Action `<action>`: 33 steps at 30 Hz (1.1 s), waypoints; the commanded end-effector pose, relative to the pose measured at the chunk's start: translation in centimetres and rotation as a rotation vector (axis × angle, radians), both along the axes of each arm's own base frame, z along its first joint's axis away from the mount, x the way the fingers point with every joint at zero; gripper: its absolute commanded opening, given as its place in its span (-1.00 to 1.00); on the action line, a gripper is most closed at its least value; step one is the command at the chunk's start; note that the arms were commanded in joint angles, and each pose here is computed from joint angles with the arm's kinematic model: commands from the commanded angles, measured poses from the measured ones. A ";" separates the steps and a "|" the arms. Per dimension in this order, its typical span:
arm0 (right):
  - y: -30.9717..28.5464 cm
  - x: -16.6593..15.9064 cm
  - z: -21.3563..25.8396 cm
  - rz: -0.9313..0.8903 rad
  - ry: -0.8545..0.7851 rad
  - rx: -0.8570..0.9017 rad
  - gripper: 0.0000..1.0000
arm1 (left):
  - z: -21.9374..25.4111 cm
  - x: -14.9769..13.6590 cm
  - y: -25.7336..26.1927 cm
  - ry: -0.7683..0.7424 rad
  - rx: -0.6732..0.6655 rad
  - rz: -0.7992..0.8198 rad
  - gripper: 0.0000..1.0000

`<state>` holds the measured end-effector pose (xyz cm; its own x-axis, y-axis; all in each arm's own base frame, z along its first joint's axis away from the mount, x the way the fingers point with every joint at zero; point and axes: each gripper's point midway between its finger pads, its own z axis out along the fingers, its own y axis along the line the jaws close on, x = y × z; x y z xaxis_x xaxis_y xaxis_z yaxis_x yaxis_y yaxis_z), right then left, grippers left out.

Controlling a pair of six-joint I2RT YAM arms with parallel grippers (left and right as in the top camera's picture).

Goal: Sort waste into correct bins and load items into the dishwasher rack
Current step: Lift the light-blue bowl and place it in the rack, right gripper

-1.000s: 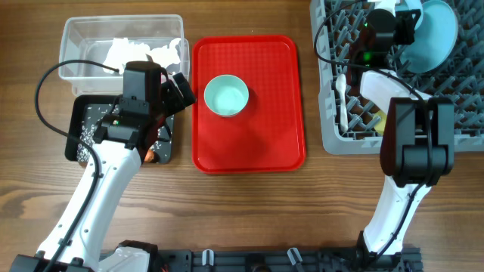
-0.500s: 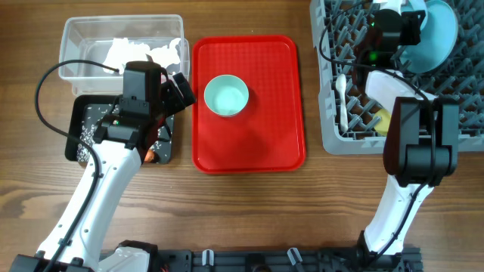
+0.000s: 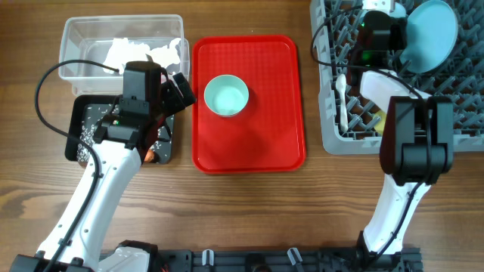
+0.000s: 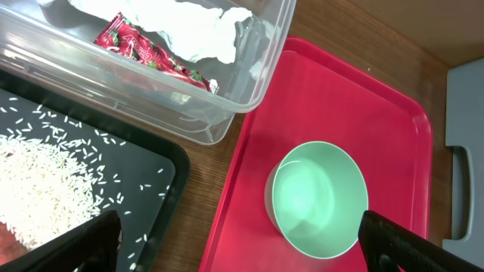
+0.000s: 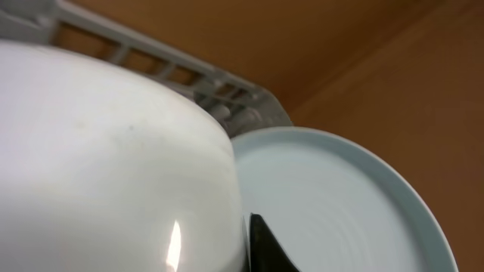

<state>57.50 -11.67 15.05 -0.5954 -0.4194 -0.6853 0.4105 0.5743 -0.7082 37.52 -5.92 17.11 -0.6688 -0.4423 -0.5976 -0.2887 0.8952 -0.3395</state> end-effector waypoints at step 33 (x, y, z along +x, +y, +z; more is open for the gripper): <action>10.1 -0.1 5.6 0.080 -0.276 0.139 0.99 | 0.9 0.1 0.0 -0.024 -0.017 0.005 1.00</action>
<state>57.91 -2.91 17.47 -0.4504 -0.4108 -0.7927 0.4746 0.6418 -0.6023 37.52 -5.92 17.10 -0.6690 -0.4422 -0.5974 -0.2888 0.8952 -0.3393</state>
